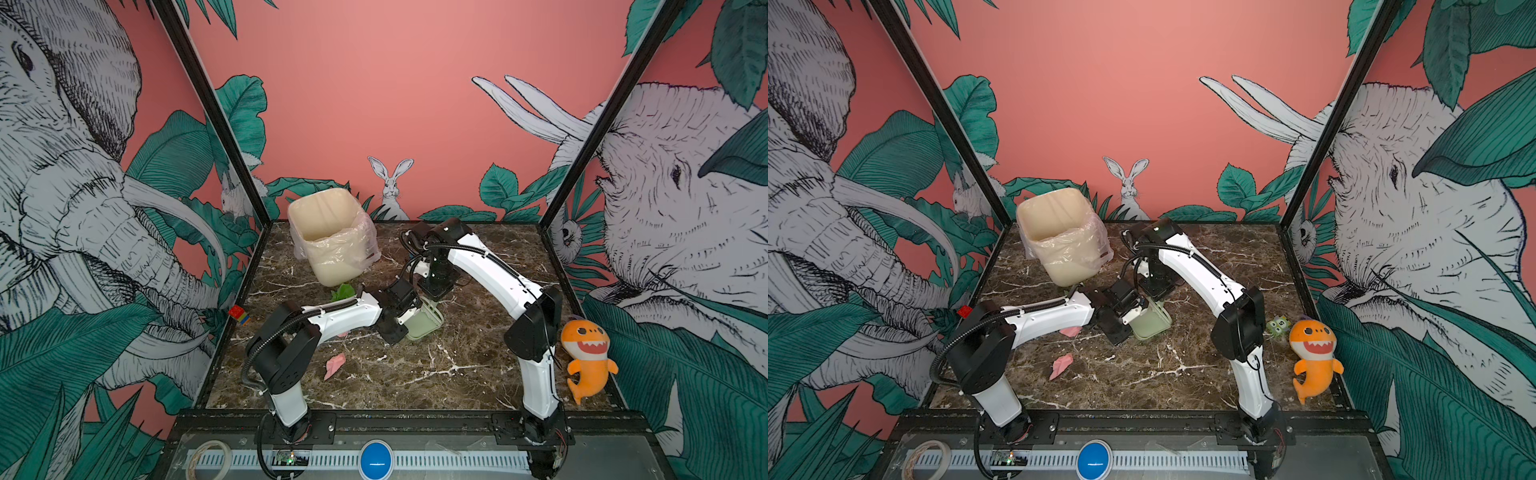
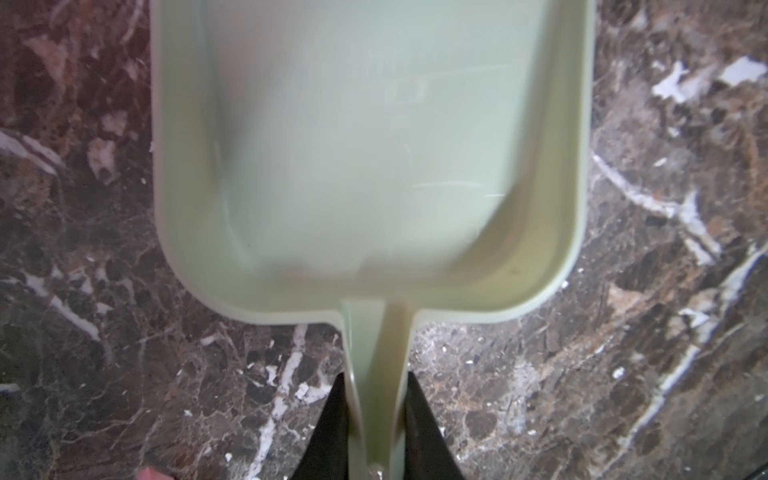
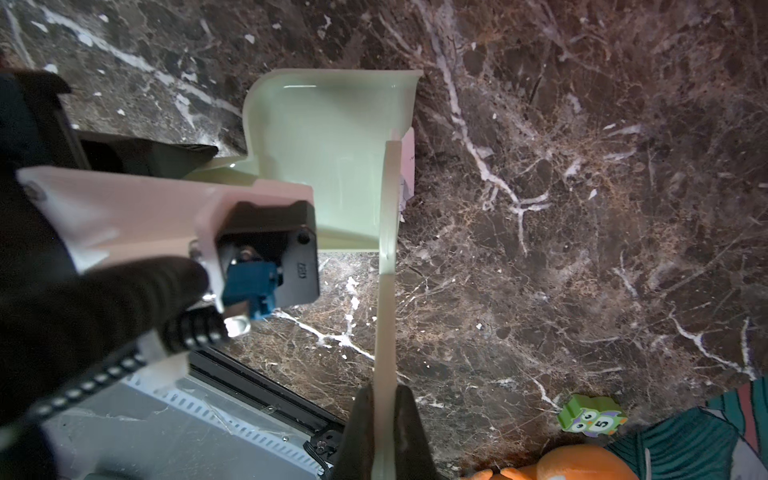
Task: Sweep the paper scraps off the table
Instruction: 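Sweep the white crumpled scrap into the dustpan with the right brush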
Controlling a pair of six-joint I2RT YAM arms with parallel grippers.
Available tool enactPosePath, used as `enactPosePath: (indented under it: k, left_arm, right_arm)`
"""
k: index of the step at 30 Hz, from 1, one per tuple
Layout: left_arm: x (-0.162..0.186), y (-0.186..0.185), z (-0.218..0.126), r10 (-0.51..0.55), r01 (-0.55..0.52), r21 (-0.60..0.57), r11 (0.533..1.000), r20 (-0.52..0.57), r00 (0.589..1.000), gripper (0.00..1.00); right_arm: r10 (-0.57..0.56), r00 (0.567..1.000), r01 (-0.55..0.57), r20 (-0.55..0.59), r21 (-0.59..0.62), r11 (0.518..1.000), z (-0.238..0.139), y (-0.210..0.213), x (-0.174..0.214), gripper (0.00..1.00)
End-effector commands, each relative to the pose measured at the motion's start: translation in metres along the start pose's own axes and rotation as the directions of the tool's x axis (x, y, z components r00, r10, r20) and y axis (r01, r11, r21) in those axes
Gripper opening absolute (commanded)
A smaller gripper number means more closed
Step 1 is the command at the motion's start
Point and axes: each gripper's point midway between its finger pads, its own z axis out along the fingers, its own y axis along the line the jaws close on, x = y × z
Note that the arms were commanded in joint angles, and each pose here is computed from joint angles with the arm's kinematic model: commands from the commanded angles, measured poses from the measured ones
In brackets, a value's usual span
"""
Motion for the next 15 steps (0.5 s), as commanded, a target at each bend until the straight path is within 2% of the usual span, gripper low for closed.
enactPosePath:
  k: [1,8,15]
  left_arm:
    - [-0.003,-0.001,-0.006,0.012,-0.012,-0.001,1.0,0.013,1.0,0.13]
    - [0.001,-0.003,-0.009,0.01,-0.01,0.009,1.0,0.011,1.0,0.13]
    - [0.01,-0.006,-0.018,0.003,-0.003,0.018,1.0,0.004,1.0,0.13]
  right_arm:
    - [-0.005,1.0,0.006,-0.016,0.054,0.999,-0.013,-0.011,0.016,0.0]
    - [0.056,0.998,-0.057,0.014,0.134,0.989,-0.016,-0.051,0.01,0.0]
    - [0.063,0.998,-0.059,-0.031,0.137,0.989,0.01,-0.063,-0.002,0.0]
